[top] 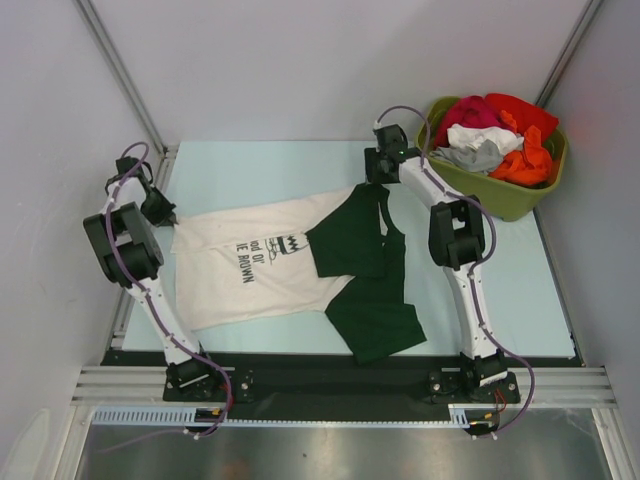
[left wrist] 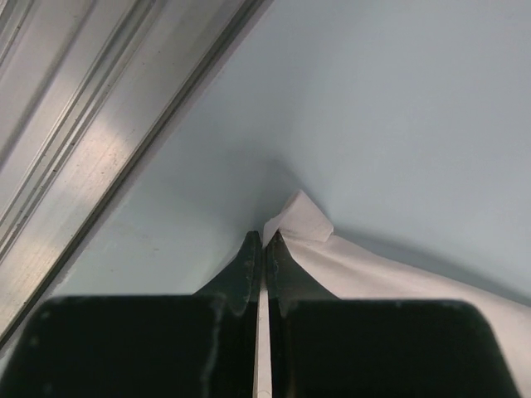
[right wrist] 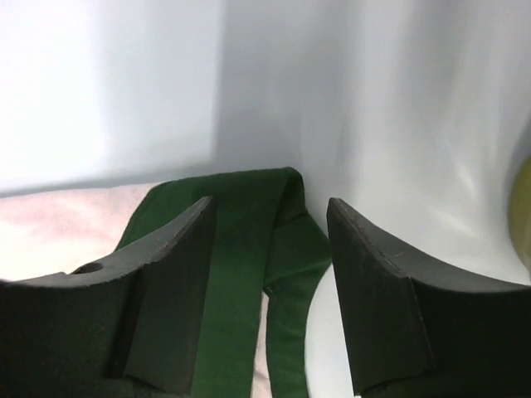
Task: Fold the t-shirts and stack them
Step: Fold the tshirt
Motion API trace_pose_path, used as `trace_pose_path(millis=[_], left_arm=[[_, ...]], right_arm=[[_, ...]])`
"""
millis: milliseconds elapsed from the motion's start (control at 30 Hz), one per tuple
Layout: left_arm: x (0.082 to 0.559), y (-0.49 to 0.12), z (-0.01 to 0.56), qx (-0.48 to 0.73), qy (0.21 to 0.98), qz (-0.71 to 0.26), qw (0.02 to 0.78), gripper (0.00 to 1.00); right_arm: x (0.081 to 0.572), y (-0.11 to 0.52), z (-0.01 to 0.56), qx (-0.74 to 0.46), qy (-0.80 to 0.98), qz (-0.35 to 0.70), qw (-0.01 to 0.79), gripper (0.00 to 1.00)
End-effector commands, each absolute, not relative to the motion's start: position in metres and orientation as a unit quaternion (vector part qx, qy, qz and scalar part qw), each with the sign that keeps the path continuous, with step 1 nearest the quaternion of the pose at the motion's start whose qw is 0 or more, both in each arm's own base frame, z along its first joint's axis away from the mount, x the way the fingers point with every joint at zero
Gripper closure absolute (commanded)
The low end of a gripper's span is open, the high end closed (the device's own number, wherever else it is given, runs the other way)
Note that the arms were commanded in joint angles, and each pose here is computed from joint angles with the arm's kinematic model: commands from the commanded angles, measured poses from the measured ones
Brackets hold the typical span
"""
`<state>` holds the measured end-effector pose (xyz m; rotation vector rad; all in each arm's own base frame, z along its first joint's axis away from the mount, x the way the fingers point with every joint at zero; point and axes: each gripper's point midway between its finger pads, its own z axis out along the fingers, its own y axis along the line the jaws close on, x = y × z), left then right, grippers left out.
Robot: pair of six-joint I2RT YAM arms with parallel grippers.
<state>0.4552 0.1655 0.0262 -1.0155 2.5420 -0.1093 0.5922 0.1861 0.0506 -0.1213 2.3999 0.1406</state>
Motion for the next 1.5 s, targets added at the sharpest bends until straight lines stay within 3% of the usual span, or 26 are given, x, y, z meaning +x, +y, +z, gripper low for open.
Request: trace_pose_path(millis=[0,433,567,600,633,733,1100,1367,1467], left_arm=[[0.469,0.195,0.039,-0.378,0.894,-0.016,0.240,1.00],[0.468,0.198,0.034,-0.377,0.894,-0.023,0.240,1.00],[0.471,0.198,0.032,-0.376,0.894,-0.028,0.243,1.00],[0.472,0.198,0.031,-0.378,0.893,-0.030,0.242,1.00],[0.474,0.199,0.032,-0.379,0.892,-0.032,0.245,0.99],[0.485,0.194,0.033,-0.384,0.885,-0.058,0.259,1.00],[0.535,0.176,0.035,-0.383,0.867,-0.121,0.295,1.00],[0.561,0.170,0.039,-0.374,0.866,-0.116,0.311,0.99],[0.564,0.180,0.047,-0.376,0.867,-0.093,0.314,0.95]], right_arm=[[0.600,0.195,0.057,-0.062,0.925,0.044,0.373,0.39],[0.612,0.206,0.032,-0.078,0.919,0.048,0.383,0.50],[0.615,0.204,0.024,-0.070,0.921,0.055,0.379,0.71],[0.617,0.205,0.024,-0.064,0.920,0.059,0.382,0.85],[0.617,0.205,0.022,-0.062,0.920,0.059,0.382,0.91],[0.629,0.197,0.028,-0.040,0.913,0.046,0.404,0.99],[0.690,0.168,0.084,-0.002,0.843,-0.019,0.538,1.00],[0.706,0.168,0.085,-0.006,0.825,-0.013,0.565,1.00],[0.709,0.174,0.090,-0.014,0.819,-0.005,0.573,0.92]])
